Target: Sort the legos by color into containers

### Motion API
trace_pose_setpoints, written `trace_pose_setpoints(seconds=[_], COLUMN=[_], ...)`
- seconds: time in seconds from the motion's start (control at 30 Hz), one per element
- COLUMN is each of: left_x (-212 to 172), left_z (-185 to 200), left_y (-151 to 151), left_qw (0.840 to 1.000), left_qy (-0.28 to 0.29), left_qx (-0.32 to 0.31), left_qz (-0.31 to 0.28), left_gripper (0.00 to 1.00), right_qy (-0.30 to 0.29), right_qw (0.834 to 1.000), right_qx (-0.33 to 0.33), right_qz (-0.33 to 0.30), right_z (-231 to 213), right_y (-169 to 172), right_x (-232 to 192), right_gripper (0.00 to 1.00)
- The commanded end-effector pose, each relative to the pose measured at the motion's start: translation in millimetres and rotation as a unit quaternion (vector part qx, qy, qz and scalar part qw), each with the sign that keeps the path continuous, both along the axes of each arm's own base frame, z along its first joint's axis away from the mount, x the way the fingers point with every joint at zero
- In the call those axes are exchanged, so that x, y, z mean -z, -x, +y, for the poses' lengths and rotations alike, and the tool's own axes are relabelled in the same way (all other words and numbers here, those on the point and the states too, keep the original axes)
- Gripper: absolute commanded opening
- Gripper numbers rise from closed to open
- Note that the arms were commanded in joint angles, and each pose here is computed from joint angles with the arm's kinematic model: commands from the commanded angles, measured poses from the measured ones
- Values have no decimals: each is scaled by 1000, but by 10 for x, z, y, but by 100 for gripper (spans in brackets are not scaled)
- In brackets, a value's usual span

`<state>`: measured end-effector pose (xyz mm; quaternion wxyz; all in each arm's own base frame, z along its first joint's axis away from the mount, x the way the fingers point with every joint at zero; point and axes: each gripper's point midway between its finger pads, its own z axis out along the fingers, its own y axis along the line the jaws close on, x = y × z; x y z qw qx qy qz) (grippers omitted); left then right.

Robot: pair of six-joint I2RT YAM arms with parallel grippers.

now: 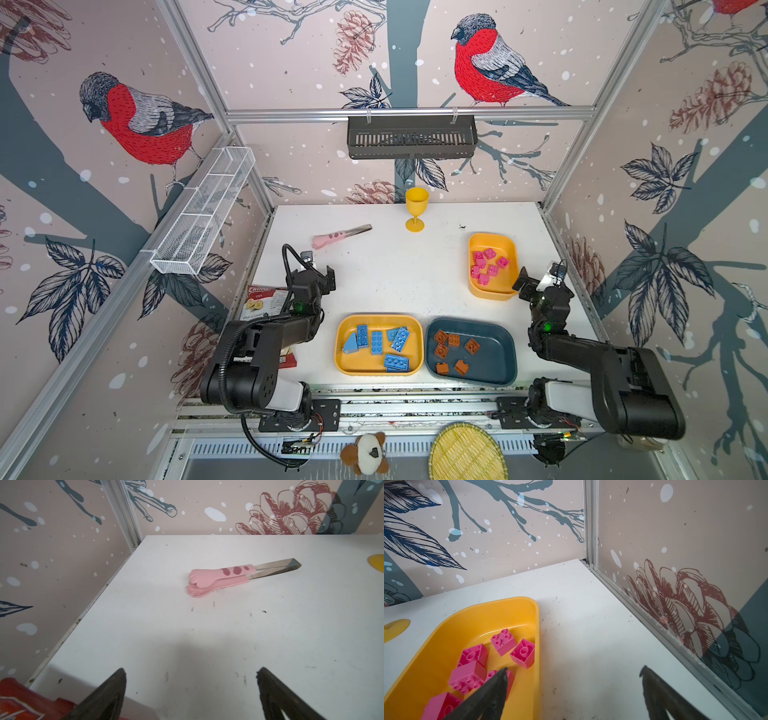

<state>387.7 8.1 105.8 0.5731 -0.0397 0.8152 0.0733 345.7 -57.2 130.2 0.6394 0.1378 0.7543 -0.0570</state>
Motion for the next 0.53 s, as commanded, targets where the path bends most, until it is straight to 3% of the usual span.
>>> trace_pose_setpoints(seconds=[0.0,0.5], left_x=[-280,-253], left_z=[-54,-110], left_y=[-96,-39], left_qw=[997,995], left_qy=[-14,0], left_qx=[22,54], left_qz=[-67,-89], left_gripper=[97,97], right_qy=[-3,7], right_qw=[999,997], right_qx=[-12,16], right_qz=[-52,-71], right_z=[53,35], right_y=[-14,90], right_x=[-146,-148], right_gripper=[100,99])
